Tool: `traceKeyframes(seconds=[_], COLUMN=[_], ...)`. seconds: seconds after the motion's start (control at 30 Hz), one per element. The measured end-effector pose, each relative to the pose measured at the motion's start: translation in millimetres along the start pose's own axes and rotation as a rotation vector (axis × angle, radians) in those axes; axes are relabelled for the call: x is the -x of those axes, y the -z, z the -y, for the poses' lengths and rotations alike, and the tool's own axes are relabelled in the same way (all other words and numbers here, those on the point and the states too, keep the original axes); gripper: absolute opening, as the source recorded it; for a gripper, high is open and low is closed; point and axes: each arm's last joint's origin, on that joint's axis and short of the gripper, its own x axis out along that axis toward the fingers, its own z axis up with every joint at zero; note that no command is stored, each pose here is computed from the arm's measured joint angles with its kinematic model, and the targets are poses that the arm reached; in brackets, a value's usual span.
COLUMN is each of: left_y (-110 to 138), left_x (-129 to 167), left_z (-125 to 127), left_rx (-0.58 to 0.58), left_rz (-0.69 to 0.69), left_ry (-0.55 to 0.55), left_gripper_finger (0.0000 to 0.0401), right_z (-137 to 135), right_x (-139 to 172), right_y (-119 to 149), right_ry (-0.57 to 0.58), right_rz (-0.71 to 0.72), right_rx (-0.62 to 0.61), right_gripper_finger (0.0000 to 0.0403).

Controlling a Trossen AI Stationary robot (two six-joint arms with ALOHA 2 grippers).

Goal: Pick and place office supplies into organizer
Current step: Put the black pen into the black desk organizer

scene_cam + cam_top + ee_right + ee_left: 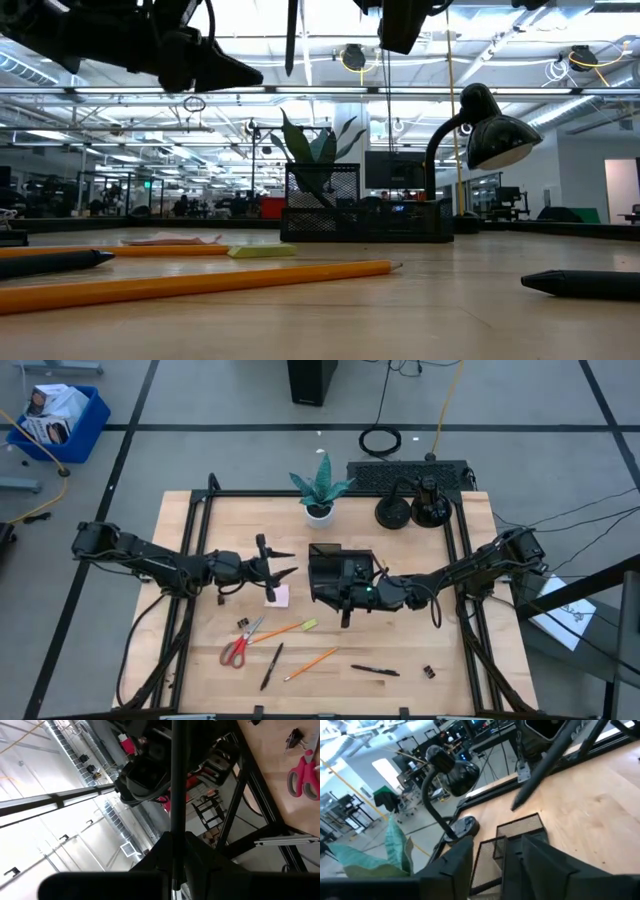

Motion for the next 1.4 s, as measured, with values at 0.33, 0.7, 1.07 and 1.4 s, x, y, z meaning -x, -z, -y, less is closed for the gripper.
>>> traceKeyframes(seconds=[0.33,0.7,1.07,1.4], left_y=[-2,-1,-20,-26], left_x=[0,-1,-27,-35], left_z=[6,6,13,24], left_rx=[-0.064,-0.113,-0.118,-0.144], left_rz=[0.05,0.061,0.095,0.039], left_ry=[0.092,0.106,0.099,0.132], left_gripper_finger=[0.0196,0.0174,0.0175,0.0175], right_z=[-3,-4,-3,0], right_x=[-2,-3,-5,-4], right_y=[-6,-7,-13,-12], right_ry=[-0.005,0.008,0.032,0.051], right_rz=[0.022,0.003,0.034,0.034], right_rx=[-0.013,-0.03,-0.016,-0.01], right_gripper_finger=[0.0016,0.0016,0.0016,0.0016])
